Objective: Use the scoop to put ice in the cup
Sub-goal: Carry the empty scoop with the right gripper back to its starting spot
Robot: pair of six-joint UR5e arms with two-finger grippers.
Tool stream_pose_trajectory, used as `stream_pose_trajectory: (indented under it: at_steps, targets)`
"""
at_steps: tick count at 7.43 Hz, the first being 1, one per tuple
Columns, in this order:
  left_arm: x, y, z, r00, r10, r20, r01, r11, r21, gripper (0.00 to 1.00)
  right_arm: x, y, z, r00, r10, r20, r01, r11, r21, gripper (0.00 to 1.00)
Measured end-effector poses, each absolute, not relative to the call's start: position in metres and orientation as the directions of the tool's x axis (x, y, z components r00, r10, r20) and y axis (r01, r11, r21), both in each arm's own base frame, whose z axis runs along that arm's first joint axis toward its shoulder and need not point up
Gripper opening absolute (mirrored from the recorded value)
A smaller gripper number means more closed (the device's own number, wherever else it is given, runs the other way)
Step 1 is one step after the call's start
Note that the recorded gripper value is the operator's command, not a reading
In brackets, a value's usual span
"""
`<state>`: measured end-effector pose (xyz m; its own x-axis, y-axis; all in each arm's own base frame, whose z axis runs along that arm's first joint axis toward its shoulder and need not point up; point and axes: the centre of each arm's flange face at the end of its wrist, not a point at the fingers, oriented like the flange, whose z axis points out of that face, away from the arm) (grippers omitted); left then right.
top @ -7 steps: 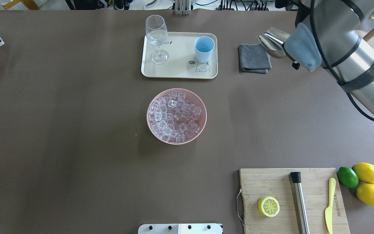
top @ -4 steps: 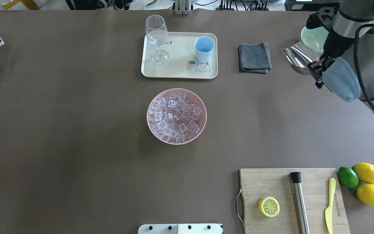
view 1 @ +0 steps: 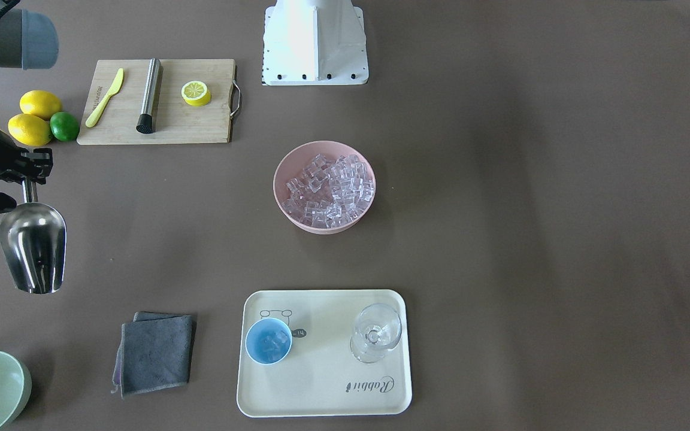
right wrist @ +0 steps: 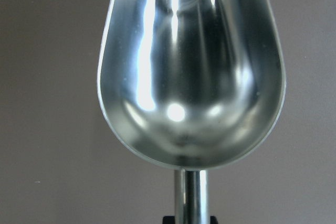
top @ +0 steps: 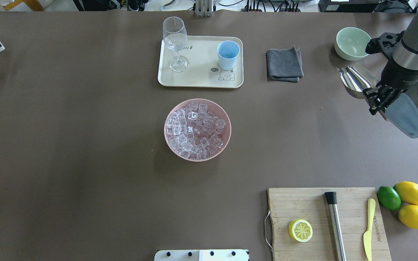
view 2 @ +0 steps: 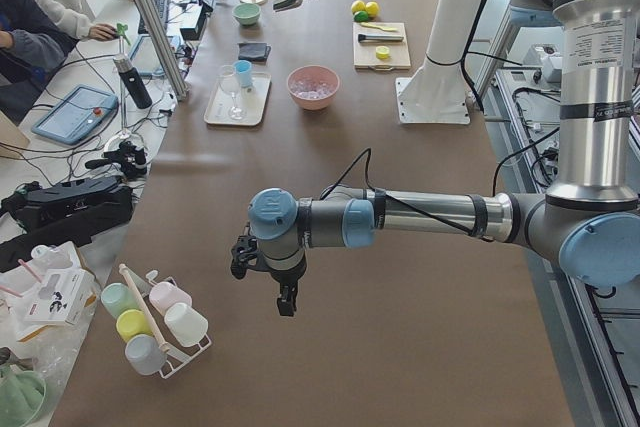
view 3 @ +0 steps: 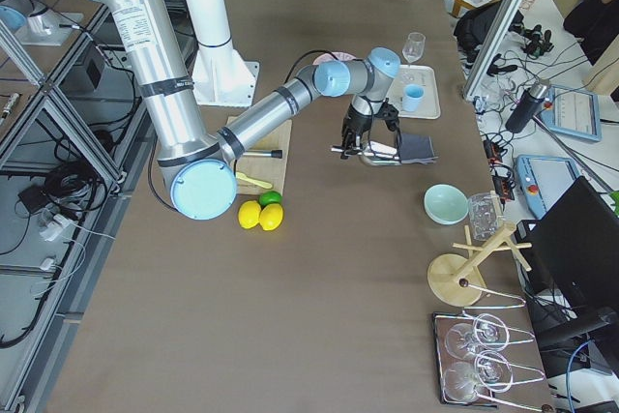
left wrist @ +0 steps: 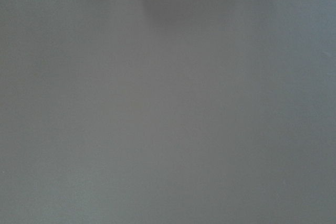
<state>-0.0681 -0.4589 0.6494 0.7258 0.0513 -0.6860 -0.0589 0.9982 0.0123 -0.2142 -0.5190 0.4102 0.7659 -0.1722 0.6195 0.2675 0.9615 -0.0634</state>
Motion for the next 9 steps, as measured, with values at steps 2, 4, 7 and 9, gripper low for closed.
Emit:
stream_pose_trajectory:
  at_steps: [2, 4, 7, 9]
  targets:
    - [-0.068, -0.459, 0.650, 0.725, 0.052, -0.687, -0.060, 0.998, 0.012, 0.98, -0.216, -0.521, 0.446, 0.771, -0.133, 0.622, 0.234, 0.969, -0.083, 0.00]
    - [-0.068, -0.459, 0.650, 0.725, 0.053, -0.687, -0.061, 0.998, 0.013, 0.98, -0.223, -0.523, 0.472, 0.776, -0.046, 0.629, 0.159, 0.980, -0.123, 0.00]
    - [-0.067, -0.459, 0.650, 0.725, 0.056, -0.687, -0.063, 0.998, 0.014, 0.98, -0.242, -0.517, 0.481, 0.774, 0.080, 0.628, 0.055, 0.980, -0.194, 0.00]
    - [-0.067, -0.459, 0.650, 0.725, 0.056, -0.687, -0.064, 0.998, 0.014, 0.98, -0.263, -0.497, 0.481, 0.761, 0.085, 0.643, 0.085, 0.970, -0.230, 0.00]
